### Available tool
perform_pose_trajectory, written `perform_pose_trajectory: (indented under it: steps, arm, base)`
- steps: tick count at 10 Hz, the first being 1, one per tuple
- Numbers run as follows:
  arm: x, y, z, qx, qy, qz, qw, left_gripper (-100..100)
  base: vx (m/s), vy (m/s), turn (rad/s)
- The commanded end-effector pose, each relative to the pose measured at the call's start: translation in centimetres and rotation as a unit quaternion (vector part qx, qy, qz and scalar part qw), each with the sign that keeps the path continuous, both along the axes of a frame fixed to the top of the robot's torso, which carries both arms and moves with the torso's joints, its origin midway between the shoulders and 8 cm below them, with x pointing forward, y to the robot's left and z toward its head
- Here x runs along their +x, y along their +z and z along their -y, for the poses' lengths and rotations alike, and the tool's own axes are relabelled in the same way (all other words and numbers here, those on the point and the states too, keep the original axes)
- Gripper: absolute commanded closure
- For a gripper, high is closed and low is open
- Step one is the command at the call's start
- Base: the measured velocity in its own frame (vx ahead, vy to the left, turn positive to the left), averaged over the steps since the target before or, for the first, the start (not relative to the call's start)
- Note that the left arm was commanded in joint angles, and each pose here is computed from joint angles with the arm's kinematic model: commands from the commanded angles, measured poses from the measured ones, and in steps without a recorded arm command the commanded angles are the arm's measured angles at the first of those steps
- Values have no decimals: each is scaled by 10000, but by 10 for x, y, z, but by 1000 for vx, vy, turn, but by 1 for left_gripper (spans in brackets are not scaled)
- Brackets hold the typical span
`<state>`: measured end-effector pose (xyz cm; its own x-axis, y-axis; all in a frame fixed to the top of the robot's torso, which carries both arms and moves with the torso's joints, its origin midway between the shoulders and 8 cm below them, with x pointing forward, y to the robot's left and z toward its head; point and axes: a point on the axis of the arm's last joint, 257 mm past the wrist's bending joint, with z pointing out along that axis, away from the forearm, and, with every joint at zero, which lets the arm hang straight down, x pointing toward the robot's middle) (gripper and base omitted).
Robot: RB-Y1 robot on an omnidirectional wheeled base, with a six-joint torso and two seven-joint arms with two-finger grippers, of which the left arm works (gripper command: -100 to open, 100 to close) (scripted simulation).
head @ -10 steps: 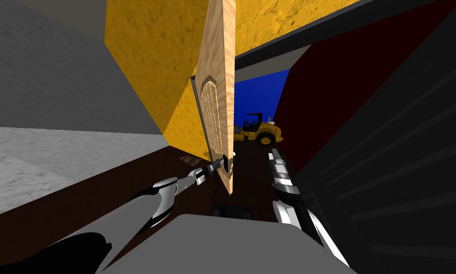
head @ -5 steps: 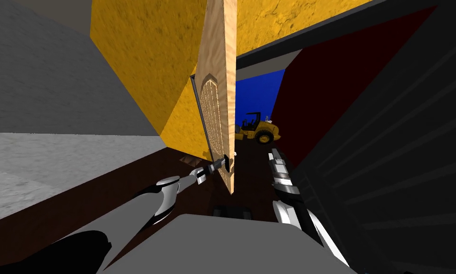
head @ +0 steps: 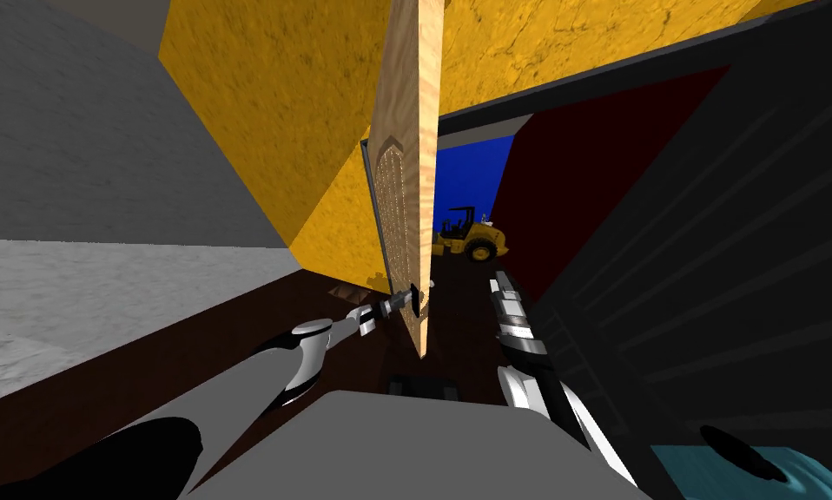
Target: Pull the door open
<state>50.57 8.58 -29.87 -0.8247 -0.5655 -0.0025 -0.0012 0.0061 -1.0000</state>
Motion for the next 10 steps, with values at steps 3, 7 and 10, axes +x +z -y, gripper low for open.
perform_pose_trajectory:
  steps: [3,7,10]
  arm:
    - [-4,1,8,-22,-132,0,9999,100]
    - [-14,1,15,-26,-360,-1,9993,100]
    - [-22,2,21,-28,-541,3,9985,100]
  base:
    - [-36,163,-74]
    - [-60,194,-87]
    - [-68,225,-94]
